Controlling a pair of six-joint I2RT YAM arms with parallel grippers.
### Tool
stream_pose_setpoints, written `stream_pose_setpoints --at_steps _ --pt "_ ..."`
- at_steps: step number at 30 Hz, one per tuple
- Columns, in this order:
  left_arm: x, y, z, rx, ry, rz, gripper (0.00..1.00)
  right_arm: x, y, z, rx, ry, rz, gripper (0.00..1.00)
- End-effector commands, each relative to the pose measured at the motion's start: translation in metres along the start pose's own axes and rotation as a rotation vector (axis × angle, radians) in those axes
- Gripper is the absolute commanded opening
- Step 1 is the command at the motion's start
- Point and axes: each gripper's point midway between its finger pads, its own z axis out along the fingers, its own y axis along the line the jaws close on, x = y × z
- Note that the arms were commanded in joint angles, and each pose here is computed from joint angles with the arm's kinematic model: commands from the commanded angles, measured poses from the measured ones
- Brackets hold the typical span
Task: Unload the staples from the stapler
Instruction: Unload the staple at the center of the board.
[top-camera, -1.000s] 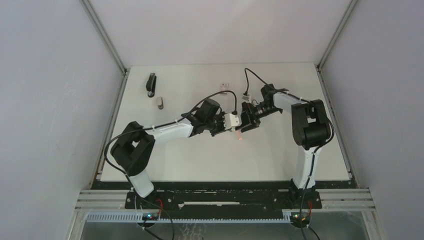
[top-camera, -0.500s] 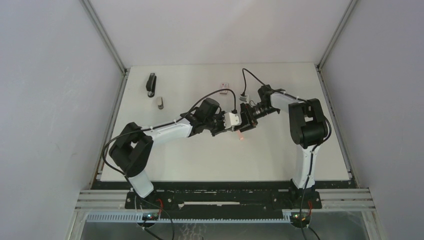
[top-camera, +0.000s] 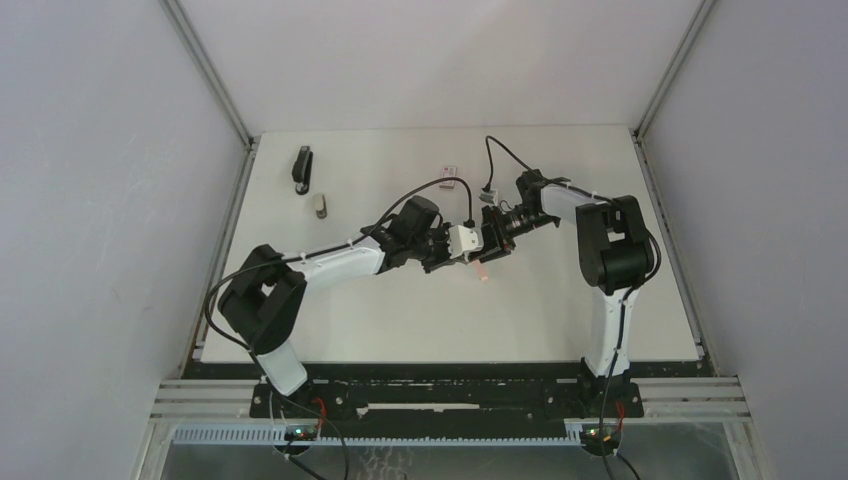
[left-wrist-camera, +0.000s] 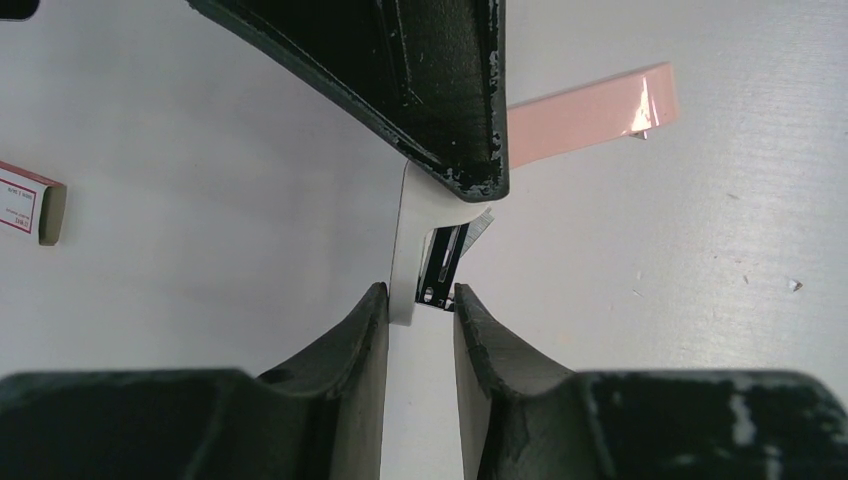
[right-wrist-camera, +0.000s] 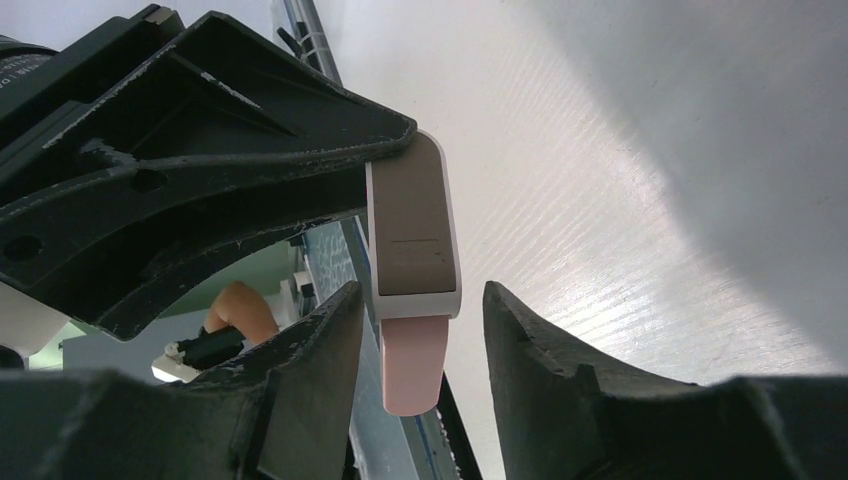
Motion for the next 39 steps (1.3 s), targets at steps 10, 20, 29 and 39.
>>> stream_pose_setpoints --at_steps 10,20,29,39 --pt "-0.018 -0.004 -0.009 0.001 -0.067 0.001 0.31 -0.01 0.016 0.002 -0.071 -0.005 -0.029 0.41" --pt "-0.019 -0.004 -0.009 0.003 -0.069 0.0 0.33 -0.009 0.02 0.003 -0.095 0.001 -0.028 0.28" --pt "-0.017 -0.001 -0.013 -0.023 -0.06 -0.011 0.89 -0.011 0.022 0.001 -0.089 -0.005 -0.031 0.23" --pt "-0.032 0.004 -0.013 -0.067 -0.101 -0.187 1.0 -0.017 0.025 0.0 -0.038 -0.033 -0.033 0.24"
